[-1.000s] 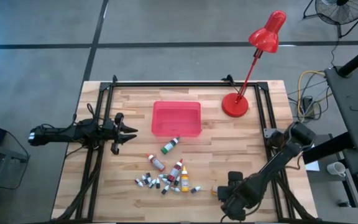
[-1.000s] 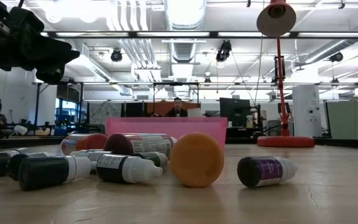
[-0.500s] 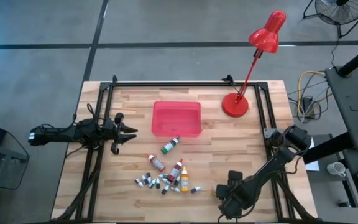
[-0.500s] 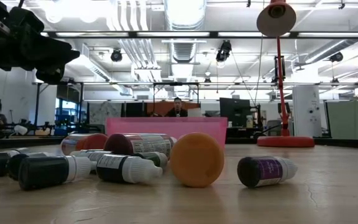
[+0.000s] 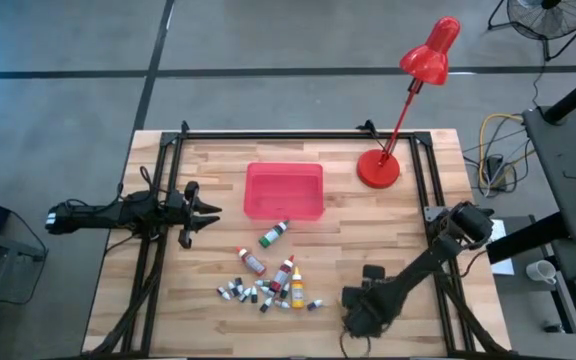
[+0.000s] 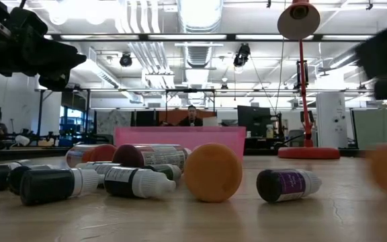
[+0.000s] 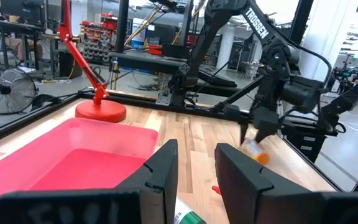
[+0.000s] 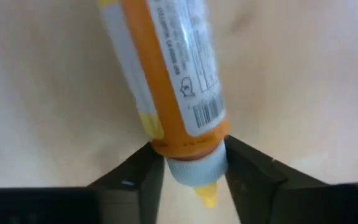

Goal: Pick & Place food coloring
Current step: Move the big yellow food coloring bottle to the bottom right on the table

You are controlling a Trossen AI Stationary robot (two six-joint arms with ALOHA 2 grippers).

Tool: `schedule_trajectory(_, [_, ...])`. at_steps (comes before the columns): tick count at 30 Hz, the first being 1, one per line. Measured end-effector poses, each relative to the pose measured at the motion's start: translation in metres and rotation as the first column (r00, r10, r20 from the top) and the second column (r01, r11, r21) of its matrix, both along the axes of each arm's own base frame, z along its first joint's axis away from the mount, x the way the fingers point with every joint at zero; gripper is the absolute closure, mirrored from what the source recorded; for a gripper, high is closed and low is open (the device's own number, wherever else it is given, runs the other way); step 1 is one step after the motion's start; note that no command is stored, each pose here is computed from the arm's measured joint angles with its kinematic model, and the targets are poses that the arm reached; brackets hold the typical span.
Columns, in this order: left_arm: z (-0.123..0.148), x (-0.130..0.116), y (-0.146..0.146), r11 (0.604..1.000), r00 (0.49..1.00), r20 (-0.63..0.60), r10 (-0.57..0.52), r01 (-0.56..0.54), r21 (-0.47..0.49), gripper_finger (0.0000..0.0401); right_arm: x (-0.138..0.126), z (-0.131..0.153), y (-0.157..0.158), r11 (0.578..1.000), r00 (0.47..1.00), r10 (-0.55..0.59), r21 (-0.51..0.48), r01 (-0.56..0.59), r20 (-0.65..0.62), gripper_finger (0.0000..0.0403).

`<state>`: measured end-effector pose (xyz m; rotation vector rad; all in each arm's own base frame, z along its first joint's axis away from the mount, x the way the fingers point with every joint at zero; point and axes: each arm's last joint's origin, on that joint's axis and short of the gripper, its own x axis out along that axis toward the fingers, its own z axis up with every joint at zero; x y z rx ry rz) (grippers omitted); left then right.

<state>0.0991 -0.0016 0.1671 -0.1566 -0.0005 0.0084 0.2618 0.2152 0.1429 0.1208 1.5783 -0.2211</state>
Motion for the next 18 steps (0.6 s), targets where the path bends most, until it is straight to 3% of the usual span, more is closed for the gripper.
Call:
schedule_trajectory(2, [0.0,0.0,0.0,1.0,1.0,0.0,0.0,0.0,0.0,0.0321,0.003,0.003,-0.009,1.0,1.0,-0.011,0.005,0.011,-0.003,0.0296])
schedule_trajectory(7, [0.0,0.0,0.0,1.0,1.0,0.0,0.0,0.0,0.0,0.0321,0.008,0.025,-0.03,0.991,0.999,-0.001,0.132,0.005,-0.033,0.0297])
schedule_trajectory(10, [0.0,0.0,0.0,1.0,1.0,0.0,0.0,0.0,0.0,0.0321,0.018,0.041,-0.055,0.962,0.994,-0.08,0.257,0.097,-0.078,0.0297])
schedule_trajectory(12, [0.0,0.0,0.0,1.0,1.0,-0.001,0.0,0.0,0.0,0.0321,0.028,0.052,-0.076,0.904,0.976,-0.188,0.368,0.216,-0.111,0.0297])
schedule_trajectory(14, [0.0,0.0,0.0,1.0,1.0,-0.001,-0.001,0.001,0.0,0.0321,0.038,0.062,-0.104,0.803,0.932,-0.309,0.473,0.361,-0.188,0.0297])
schedule_trajectory(18, [0.0,0.0,0.0,1.0,1.0,-0.001,0.0,0.0,0.0,0.0321,0.054,0.078,-0.153,0.613,0.834,-0.495,0.583,0.533,-0.242,0.0297])
